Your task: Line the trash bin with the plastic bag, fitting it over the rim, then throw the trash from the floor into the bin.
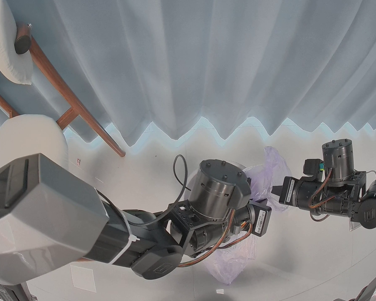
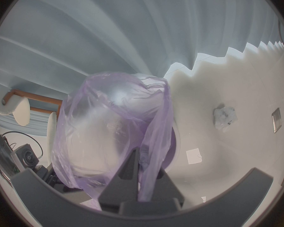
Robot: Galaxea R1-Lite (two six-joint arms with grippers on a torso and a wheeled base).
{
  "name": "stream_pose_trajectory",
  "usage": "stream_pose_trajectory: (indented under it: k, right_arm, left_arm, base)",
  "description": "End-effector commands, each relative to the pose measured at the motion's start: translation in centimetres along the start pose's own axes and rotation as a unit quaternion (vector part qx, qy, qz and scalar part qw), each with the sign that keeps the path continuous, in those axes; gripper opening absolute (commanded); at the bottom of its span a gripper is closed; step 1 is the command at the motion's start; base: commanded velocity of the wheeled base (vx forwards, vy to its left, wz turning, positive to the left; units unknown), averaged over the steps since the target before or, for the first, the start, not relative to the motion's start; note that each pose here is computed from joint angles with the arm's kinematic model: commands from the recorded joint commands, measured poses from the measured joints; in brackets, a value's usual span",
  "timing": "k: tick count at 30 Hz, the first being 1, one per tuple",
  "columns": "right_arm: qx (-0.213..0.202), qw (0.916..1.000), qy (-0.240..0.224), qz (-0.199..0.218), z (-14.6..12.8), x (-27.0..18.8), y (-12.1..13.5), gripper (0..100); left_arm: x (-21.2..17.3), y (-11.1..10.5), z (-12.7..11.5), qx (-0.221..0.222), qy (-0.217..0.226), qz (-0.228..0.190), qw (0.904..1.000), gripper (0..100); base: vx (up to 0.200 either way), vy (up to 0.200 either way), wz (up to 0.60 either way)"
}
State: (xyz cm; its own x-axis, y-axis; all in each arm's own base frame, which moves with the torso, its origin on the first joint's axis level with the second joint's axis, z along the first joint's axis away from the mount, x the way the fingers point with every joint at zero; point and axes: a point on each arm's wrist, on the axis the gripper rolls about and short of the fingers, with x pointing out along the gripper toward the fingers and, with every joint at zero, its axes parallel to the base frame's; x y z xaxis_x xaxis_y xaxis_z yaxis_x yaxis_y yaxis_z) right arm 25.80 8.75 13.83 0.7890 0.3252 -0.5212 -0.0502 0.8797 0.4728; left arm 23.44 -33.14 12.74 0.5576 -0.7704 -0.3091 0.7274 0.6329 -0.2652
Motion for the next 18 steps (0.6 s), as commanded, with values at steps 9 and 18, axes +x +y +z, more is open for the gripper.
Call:
stream_pose_trajectory:
  k: [9,18]
  right_arm:
    - [-0.001,1.0000,0.001,0.001,-0.03,0.00,0.04,0]
    - [-0.002,1.0000,0.001,0.004,-0.13,-0.12,0.17,0]
  left_arm:
    - [-0.44,-0.04,0.34,0.006,-0.020,0.033,0.9992,0]
    - [-0.46,-0.65,0.24,0.005,-0.023,0.026,0.9994,0]
  base:
    - [0.200,0.000,0.00]
    - [0.200,0.000,0.00]
